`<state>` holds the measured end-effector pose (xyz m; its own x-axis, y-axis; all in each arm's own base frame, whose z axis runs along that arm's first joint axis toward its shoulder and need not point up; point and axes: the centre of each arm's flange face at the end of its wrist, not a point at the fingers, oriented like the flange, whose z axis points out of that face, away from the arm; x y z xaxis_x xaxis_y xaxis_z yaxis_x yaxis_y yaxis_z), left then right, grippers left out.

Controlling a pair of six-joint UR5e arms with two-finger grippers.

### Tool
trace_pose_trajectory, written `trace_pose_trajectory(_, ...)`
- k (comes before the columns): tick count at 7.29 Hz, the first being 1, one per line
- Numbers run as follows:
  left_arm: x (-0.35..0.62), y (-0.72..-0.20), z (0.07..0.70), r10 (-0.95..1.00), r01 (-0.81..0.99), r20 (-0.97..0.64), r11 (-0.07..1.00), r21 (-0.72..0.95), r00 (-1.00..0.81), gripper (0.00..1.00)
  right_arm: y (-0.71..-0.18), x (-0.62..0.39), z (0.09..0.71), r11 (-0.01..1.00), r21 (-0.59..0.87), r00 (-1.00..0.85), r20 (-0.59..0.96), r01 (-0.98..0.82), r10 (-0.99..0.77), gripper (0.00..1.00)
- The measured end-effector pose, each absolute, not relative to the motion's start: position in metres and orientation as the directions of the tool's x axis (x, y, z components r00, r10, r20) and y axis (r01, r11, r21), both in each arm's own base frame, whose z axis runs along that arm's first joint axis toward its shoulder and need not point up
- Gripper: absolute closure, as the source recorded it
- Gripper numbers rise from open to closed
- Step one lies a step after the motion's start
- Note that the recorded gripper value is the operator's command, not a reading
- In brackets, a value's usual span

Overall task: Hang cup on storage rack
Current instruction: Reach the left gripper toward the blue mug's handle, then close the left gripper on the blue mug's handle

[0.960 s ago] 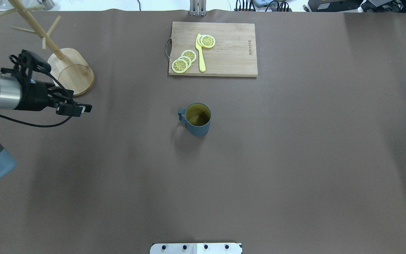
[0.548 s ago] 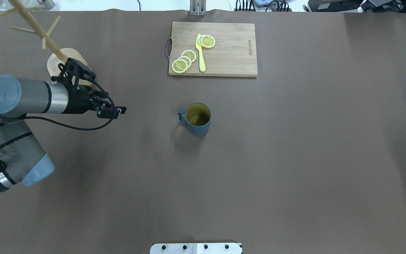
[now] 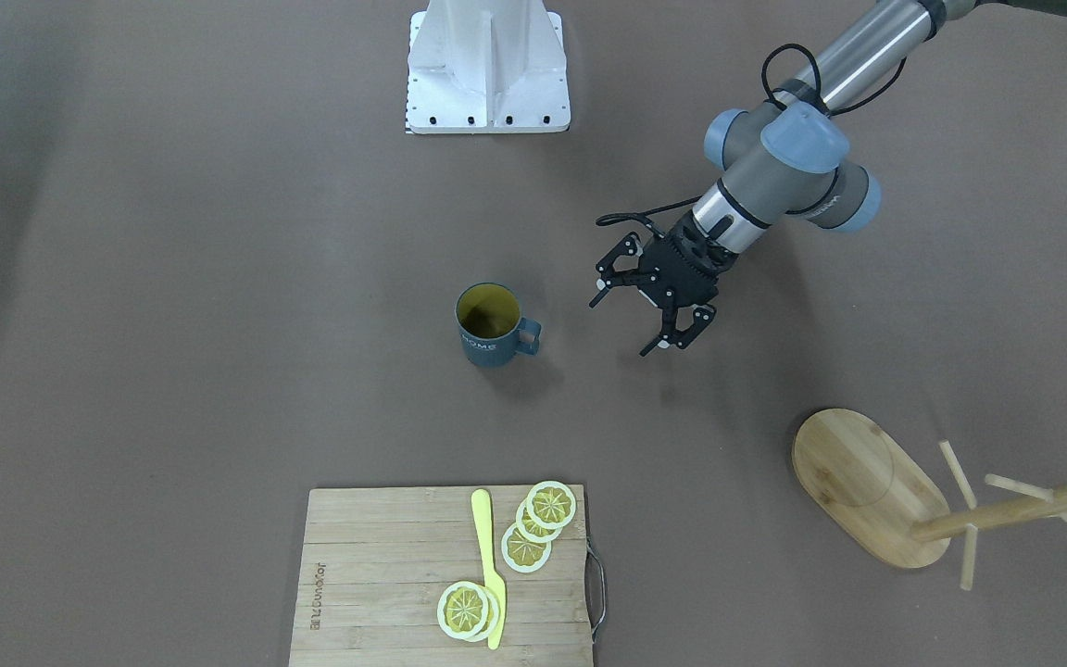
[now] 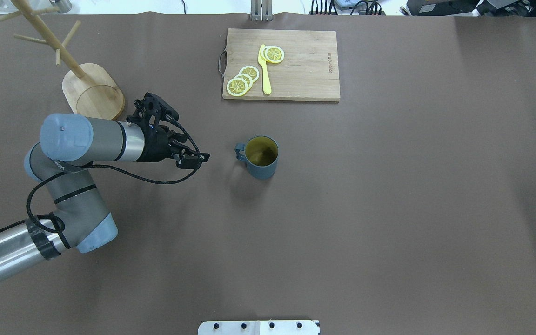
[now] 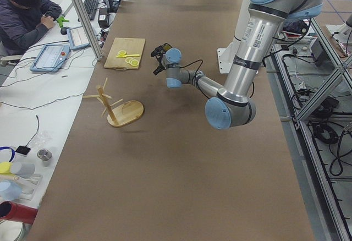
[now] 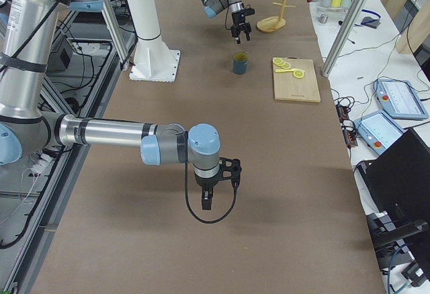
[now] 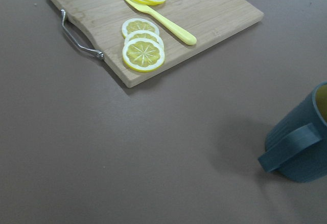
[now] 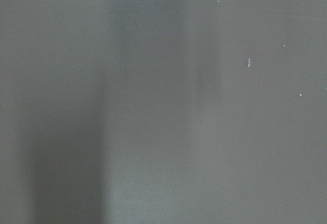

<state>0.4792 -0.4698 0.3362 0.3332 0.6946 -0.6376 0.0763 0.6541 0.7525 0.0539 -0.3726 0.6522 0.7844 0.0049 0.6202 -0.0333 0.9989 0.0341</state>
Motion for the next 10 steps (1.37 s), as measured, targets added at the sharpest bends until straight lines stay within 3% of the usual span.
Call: trace_pose_trajectory(10, 0.554, -0.466, 0.304, 0.694, 0.094, -0.623, 0.638, 0.765, 0.361, 0.35, -0.374, 0.054, 0.652, 0.999, 0.035, 0.786, 0.618, -0.035, 0.006, 0.00)
